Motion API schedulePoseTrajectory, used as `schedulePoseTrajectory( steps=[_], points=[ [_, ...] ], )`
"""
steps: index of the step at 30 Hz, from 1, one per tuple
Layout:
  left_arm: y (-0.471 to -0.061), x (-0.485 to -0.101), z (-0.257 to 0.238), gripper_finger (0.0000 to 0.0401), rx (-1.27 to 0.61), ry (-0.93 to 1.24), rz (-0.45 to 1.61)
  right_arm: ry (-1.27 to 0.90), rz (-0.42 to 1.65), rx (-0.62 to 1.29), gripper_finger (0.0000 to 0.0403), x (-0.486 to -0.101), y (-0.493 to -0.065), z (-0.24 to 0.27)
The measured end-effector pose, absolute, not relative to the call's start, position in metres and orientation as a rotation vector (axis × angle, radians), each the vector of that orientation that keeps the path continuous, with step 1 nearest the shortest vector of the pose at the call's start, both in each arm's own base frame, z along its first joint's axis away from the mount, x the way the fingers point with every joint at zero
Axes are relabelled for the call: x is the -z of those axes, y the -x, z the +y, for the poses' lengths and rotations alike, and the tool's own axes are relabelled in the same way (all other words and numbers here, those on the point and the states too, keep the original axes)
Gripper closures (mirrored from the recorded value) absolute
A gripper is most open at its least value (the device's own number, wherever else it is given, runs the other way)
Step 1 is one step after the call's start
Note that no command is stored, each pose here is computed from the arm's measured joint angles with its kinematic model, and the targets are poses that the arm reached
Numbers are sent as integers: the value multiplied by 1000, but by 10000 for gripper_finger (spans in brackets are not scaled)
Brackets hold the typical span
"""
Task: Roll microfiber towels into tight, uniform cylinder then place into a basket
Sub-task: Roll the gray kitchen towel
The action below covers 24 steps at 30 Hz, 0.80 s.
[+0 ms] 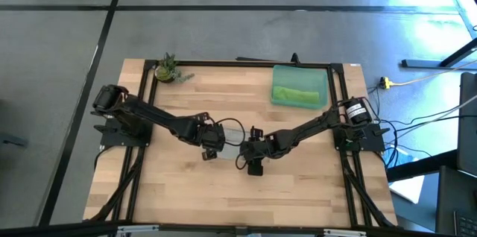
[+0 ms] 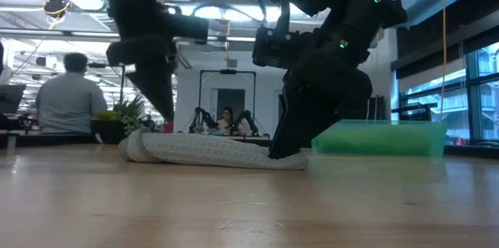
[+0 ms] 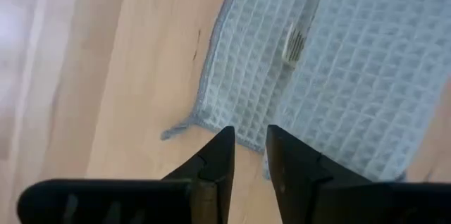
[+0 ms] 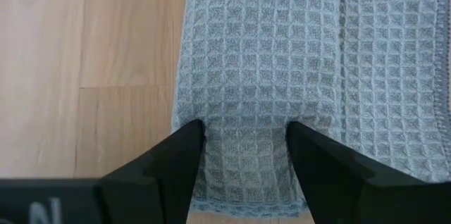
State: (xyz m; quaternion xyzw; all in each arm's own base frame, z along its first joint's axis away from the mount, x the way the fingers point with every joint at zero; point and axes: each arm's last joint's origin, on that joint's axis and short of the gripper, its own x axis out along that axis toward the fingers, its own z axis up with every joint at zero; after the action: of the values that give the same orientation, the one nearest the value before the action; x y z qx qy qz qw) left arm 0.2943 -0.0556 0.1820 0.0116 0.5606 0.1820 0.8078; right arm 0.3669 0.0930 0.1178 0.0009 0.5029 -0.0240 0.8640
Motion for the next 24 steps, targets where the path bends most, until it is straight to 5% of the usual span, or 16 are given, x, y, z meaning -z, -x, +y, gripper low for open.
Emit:
schedulePoseTrajectory(
  steps=[10,24],
  points=[
    [-282,-188,-108,321,-129,-215,1197,-5,1048,48,185,-118,-367,93],
    [-273,-155,-123,321,-153,-250,1075,-6,1048,47,185,-118,-367,93]
  ],
)
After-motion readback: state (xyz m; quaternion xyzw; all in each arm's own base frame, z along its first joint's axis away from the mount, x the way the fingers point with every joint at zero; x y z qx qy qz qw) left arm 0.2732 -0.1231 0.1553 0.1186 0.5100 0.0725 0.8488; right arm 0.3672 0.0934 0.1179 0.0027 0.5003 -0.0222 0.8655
